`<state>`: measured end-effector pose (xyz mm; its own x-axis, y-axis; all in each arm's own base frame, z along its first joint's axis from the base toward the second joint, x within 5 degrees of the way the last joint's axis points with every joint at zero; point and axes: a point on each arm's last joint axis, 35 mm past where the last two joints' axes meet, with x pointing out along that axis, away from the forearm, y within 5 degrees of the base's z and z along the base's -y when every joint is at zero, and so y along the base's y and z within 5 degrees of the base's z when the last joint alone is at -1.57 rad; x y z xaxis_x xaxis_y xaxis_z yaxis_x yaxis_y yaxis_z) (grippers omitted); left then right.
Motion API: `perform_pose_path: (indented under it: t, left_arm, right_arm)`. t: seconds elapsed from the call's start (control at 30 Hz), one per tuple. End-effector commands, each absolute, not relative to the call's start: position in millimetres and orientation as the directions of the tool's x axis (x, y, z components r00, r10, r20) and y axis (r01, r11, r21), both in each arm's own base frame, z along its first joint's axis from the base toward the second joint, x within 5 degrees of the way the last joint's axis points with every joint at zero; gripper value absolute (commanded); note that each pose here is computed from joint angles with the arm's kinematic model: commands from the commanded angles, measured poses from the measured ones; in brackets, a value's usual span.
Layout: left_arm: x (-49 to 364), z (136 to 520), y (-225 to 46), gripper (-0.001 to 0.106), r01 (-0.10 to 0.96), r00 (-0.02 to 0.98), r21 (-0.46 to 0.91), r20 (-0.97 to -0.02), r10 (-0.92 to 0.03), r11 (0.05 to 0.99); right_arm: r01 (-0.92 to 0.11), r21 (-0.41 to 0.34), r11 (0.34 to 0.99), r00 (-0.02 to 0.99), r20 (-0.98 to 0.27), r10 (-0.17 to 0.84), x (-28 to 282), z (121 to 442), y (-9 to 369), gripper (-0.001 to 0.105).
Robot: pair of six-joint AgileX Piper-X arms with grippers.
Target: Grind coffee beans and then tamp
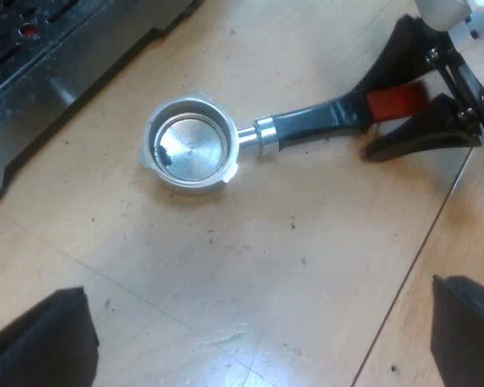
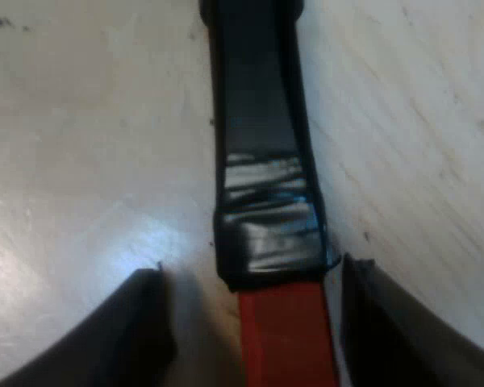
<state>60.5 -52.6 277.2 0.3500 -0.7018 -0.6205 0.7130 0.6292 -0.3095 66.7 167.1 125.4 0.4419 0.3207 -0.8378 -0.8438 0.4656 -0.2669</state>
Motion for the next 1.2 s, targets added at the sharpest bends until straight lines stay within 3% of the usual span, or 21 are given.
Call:
perform_pose_path:
  t: [0.03, 0.27, 0.43, 0.53, 0.63, 0.7, 0.87, 1.0, 1.2]
  left_arm:
    - [61, 279, -53, 0.086, 0.720, 0.358, -0.302, -0.609, -0.708, 0.624]
    - [61, 279, -53, 0.086, 0.720, 0.358, -0.302, -0.609, -0.708, 0.624]
    - [61, 279, -53, 0.086, 0.720, 0.358, -0.302, -0.609, -0.708, 0.624]
    - [61, 281, -53, 0.086, 0.721, 0.360, -0.301, -0.607, -0.709, 0.624]
    - [60, 285, -53, 0.086, 0.724, 0.365, -0.298, -0.600, -0.712, 0.622]
    - [60, 288, -52, 0.086, 0.726, 0.373, -0.293, -0.593, -0.714, 0.622]
    - [59, 308, -50, 0.086, 0.712, 0.442, -0.254, -0.562, -0.699, 0.654]
    - [57, 323, -48, 0.086, 0.680, 0.485, -0.266, -0.535, -0.692, 0.683]
    - [56, 338, -43, 0.086, 0.563, 0.577, -0.316, -0.512, -0.637, 0.764]
  right_arm:
    - [-0.865, -0.284, 0.415, 0.376, -0.912, 0.161, 61, 116, 149, 0.057]
    - [-0.856, -0.337, 0.391, 0.342, -0.938, -0.059, 60, 135, 141, 0.057]
    - [-0.879, -0.305, 0.366, 0.294, -0.952, -0.085, 62, 160, 151, 0.060]
    - [-0.890, -0.290, 0.353, 0.294, -0.955, -0.042, 63, 177, 157, 0.072]
    - [-0.884, -0.281, 0.375, 0.334, -0.939, 0.084, 66, 210, 166, 0.081]
    - [-0.877, -0.274, 0.395, 0.356, -0.922, 0.151, 67, 225, 169, 0.081]
    - [-0.839, -0.238, 0.490, 0.474, -0.762, 0.442, 70, 270, 177, 0.081]
    - [-0.816, -0.216, 0.536, 0.534, -0.637, 0.556, 74, 288, 185, 0.081]
    - [-0.831, -0.265, 0.489, 0.550, -0.527, 0.649, 78, 296, 199, 0.081]
